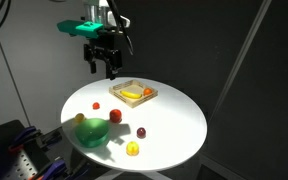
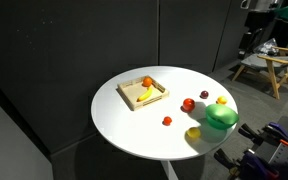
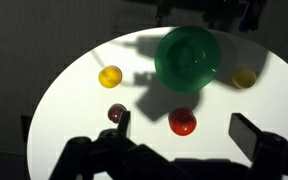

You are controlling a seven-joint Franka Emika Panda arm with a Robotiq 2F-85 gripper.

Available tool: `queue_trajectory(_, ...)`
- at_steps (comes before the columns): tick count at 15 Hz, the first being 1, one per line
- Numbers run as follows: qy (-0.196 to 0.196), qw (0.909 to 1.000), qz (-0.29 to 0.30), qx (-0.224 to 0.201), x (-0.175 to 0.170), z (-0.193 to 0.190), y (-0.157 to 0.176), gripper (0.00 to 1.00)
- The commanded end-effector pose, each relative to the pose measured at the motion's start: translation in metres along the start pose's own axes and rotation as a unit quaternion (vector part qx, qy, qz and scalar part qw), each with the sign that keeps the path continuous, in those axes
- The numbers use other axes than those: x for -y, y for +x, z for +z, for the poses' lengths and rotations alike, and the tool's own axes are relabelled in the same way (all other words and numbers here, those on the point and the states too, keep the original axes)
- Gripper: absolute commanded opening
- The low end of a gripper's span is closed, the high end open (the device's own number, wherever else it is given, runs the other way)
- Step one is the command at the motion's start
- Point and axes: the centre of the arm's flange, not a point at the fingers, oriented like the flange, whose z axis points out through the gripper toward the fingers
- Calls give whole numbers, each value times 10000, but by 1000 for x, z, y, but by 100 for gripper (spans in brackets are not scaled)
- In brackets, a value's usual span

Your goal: Pick up the yellow object to the right of the green bowl and put it in the green bowl

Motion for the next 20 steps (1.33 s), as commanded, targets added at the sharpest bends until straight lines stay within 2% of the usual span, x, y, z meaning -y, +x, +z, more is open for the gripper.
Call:
queue_trajectory(1, -20, 9992, 388, -37, 0, 16, 26, 100)
queue_trajectory(7, -67, 9953, 948, 166, -22, 52, 39, 100)
queue_trajectory(14, -87, 9921, 1142, 510, -51, 97, 41, 100)
queue_trajectory(20, -99, 9903, 1318, 419, -78, 135, 32, 100)
